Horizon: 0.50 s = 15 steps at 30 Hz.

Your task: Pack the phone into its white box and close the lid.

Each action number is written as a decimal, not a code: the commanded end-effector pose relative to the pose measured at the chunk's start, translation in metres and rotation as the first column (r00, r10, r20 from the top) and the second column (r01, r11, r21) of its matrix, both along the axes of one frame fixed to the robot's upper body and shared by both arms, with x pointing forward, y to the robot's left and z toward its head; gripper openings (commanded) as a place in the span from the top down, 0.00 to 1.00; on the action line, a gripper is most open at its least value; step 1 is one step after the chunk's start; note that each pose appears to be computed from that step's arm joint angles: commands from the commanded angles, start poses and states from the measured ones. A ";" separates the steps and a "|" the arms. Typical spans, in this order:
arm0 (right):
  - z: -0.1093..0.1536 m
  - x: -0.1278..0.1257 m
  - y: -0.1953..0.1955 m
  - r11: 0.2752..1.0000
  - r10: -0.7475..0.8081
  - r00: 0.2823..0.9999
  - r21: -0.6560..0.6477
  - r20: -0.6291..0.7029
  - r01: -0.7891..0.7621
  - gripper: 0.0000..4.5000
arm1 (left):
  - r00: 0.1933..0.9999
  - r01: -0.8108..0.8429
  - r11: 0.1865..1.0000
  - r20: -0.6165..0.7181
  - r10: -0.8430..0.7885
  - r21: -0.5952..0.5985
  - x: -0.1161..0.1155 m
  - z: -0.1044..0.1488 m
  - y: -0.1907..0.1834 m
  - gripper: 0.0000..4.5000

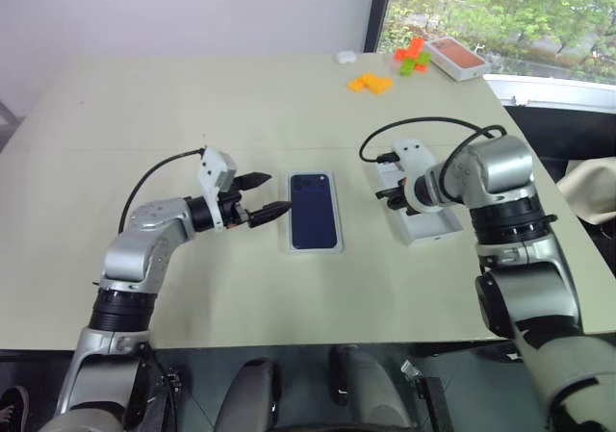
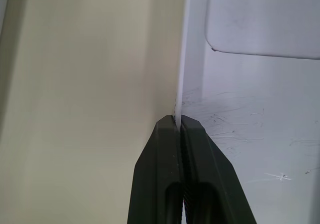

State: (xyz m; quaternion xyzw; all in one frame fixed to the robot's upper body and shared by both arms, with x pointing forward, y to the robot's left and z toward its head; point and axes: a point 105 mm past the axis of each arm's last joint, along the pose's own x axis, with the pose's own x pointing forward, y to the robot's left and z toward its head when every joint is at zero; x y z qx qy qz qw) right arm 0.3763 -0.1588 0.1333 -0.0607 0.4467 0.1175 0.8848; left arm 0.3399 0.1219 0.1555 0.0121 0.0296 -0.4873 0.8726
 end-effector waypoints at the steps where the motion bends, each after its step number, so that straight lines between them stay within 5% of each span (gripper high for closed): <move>1: 0.039 0.013 0.015 0.987 -0.037 0.994 0.161 0.099 0.020 0.99 | 0.999 -0.001 1.000 0.052 0.001 -0.009 0.000 0.016 0.003 0.00; 5: 0.071 0.016 0.043 0.919 -0.027 0.984 0.392 0.177 -0.045 0.99 | 0.998 -0.022 0.999 0.056 0.024 -0.033 0.004 0.023 0.011 0.00; 9: 0.132 -0.003 0.087 0.623 0.043 0.931 0.718 0.364 -0.310 0.99 | 0.994 -0.060 0.997 0.084 0.064 -0.041 0.007 0.035 0.030 0.00; 13: 0.139 -0.013 0.094 0.534 0.032 0.905 0.758 0.424 -0.374 0.99 | 0.989 -0.107 0.994 0.098 0.110 -0.034 0.009 0.047 0.050 0.00; 15: 0.135 -0.015 0.097 0.391 0.037 0.927 0.848 0.374 -0.358 0.99 | 0.990 -0.108 0.993 0.080 0.113 -0.056 0.005 0.053 0.057 0.00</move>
